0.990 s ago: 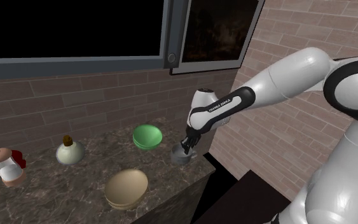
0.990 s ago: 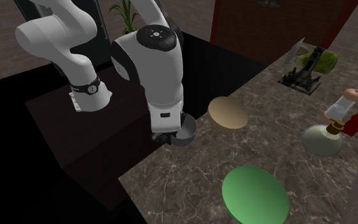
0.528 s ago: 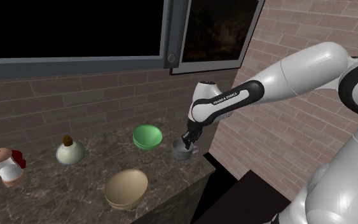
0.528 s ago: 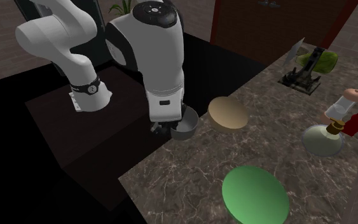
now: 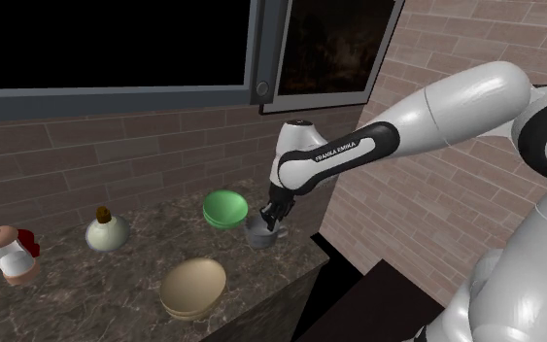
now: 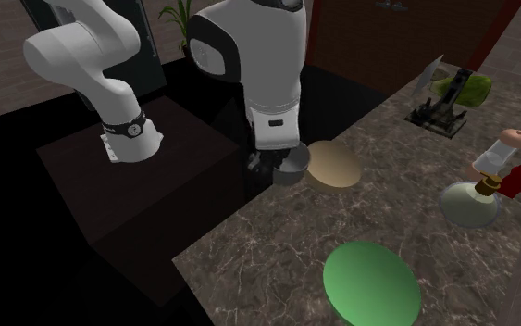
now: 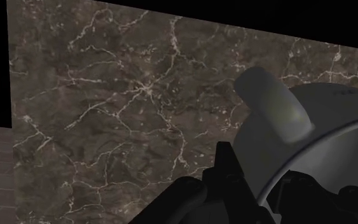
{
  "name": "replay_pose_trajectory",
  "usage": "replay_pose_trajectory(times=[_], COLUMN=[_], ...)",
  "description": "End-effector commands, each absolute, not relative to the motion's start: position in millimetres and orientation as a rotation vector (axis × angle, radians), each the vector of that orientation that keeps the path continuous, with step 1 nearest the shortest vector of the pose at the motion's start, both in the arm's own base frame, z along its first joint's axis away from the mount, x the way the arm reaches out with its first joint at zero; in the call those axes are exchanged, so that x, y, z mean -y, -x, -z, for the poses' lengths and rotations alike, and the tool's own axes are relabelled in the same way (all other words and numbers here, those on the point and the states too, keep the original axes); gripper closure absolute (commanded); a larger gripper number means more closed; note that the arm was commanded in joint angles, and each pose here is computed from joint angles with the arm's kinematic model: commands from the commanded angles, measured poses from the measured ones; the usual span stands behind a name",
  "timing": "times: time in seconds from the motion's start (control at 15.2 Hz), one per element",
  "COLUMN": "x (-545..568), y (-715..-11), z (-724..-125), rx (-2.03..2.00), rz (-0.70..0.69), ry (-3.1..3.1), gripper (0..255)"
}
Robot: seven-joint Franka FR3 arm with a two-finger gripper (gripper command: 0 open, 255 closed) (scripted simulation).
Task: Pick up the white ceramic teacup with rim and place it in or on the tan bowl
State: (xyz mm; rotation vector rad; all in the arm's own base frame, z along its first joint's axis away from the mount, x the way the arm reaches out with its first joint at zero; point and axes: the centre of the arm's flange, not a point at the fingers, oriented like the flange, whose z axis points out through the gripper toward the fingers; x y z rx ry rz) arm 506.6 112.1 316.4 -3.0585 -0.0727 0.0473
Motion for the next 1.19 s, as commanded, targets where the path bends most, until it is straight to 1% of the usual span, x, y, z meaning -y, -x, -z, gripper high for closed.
replay_pose_trajectory(times=[0.0, 0.92, 1.12], x=[-138.3, -327.3, -327.3], y=[-510.3, -535.3, -535.2], z=[-317.8, -325.1, -309.2], rx=[0.071, 0.071, 0.071], rz=[-0.047, -0.047, -0.047], ry=[3.058, 3.058, 3.058], gripper=[255, 255, 255])
